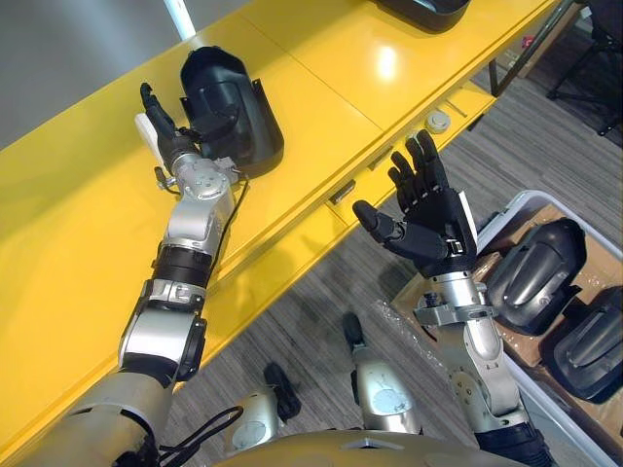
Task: Walk over and take three plastic housings, then place them on the shelf
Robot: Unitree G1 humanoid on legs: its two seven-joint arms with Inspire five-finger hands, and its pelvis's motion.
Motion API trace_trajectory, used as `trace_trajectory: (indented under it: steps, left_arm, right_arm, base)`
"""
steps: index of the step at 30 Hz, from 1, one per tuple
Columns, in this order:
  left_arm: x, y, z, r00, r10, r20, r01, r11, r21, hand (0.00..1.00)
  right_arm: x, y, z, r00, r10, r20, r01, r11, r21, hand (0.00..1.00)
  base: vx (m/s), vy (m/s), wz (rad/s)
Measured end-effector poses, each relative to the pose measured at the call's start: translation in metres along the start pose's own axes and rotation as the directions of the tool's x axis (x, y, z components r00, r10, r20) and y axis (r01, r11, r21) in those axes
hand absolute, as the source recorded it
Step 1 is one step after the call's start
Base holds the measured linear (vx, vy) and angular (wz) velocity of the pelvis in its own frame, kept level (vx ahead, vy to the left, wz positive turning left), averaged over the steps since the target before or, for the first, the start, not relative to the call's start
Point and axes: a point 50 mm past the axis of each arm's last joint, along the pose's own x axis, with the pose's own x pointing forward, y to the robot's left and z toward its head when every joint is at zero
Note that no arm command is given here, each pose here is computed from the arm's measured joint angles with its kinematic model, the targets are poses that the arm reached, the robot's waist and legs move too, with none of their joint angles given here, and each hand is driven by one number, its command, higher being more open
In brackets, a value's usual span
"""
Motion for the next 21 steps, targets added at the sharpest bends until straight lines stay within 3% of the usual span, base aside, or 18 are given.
trace_trajectory:
  steps: [6,13,17,21]
  left_arm:
    - [-0.003,-0.001,0.020,0.996,-0.021,0.085,0.033,0.989,-0.144,1.00]
    - [-0.039,0.003,0.097,0.907,-0.077,0.414,0.231,0.913,-0.336,1.00]
    - [-0.048,0.014,0.108,0.858,-0.095,0.505,0.306,0.884,-0.353,1.00]
    - [-0.050,0.039,0.093,0.875,-0.066,0.479,0.299,0.851,-0.431,1.00]
  right_arm:
    - [0.000,0.004,-0.001,1.000,0.027,-0.004,-0.027,1.000,0.007,1.00]
    - [-0.002,0.015,-0.006,0.997,0.068,-0.027,-0.069,0.996,-0.064,1.00]
    - [-0.001,0.015,-0.005,0.998,0.055,-0.023,-0.057,0.994,-0.098,1.00]
    - [0.009,0.018,-0.001,0.997,0.077,0.012,-0.076,0.994,-0.080,1.00]
  base:
    - [-0.05,0.000,0.05]
    - [-0.04,0.000,0.10]
    - [-0.03,-0.029,0.17]
    - [-0.01,-0.042,0.20]
